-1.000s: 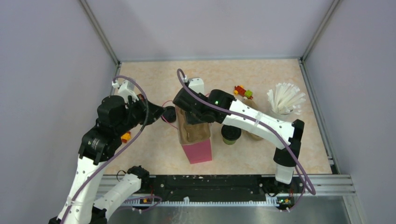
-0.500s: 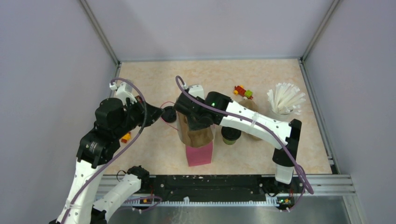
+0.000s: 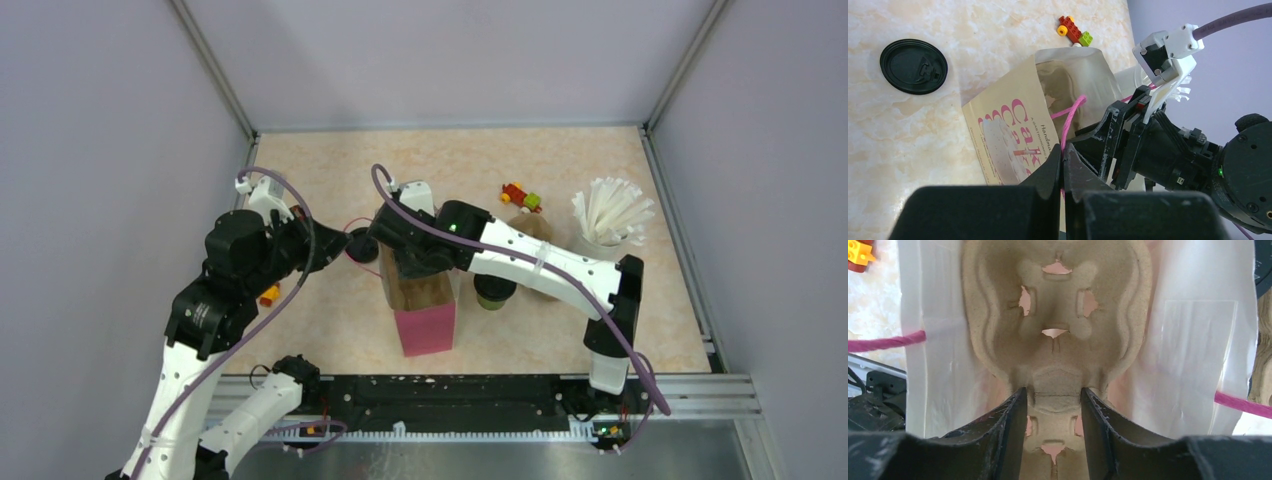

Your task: Pack the takeout coffee

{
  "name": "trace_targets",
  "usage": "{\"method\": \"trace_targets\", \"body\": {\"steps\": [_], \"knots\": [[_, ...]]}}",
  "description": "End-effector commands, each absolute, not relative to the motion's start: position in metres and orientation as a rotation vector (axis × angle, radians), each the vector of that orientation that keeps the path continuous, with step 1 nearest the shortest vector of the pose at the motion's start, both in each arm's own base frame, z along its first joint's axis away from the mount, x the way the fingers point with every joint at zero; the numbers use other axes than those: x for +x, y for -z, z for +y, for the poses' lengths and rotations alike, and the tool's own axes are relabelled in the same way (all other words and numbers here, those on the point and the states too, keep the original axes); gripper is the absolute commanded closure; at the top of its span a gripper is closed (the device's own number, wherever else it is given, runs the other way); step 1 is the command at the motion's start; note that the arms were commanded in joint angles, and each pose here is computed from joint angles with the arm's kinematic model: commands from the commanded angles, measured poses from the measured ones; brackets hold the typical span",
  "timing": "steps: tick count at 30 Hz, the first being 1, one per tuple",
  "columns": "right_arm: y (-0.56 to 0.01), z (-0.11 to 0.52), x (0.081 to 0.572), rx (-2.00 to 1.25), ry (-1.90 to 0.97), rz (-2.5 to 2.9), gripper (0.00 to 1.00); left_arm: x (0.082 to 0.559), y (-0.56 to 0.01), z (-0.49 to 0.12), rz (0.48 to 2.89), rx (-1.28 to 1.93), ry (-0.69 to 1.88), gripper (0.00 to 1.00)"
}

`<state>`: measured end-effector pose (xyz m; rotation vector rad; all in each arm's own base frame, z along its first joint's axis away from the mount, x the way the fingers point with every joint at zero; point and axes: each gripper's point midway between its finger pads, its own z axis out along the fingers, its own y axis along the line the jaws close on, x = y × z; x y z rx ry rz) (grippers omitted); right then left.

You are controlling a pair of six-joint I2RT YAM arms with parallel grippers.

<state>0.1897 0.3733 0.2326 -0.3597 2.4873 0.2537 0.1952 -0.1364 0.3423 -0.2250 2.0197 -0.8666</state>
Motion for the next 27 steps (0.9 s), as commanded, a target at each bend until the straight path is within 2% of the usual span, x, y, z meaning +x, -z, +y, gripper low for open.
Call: {"method": "trace_targets", "body": {"steps": [1,6,13,16,17,21,22,24,27], "knots": [[-0.237,0.377,0.193,-0.351,-0.248,2.443,0.54,0.197,-0.344,-0.138,1.999,-0.228,0.882,0.99],[-0.225,0.377,0.191,-0.380,-0.227,2.458,0.52,0.197,-0.343,-0.138,2.005,-0.230,0.884,0.98],[-0.209,0.382,0.197,-0.430,-0.211,2.434,0.55,0.196,-0.340,-0.138,2.008,-0.231,0.882,0.95],[-0.207,0.388,0.201,-0.436,-0.242,2.397,0.57,0.195,-0.337,-0.138,2.016,-0.233,0.883,0.85],[-0.205,0.391,0.202,-0.439,-0.260,2.385,0.58,0.195,-0.335,-0.137,2.018,-0.236,0.880,0.77],[-0.201,0.396,0.201,-0.451,-0.298,2.371,0.59,0.196,-0.337,-0.134,2.016,-0.233,0.850,0.73],[-0.205,0.397,0.202,-0.448,-0.311,2.363,0.59,0.196,-0.339,-0.132,2.015,-0.225,0.837,0.68],[-0.221,0.399,0.201,-0.450,-0.352,2.341,0.58,0.197,-0.343,-0.127,2.009,-0.220,0.795,0.51],[-0.258,0.400,0.198,-0.453,-0.438,2.299,0.56,0.197,-0.356,-0.118,1.983,-0.184,0.732,0.38]]}}
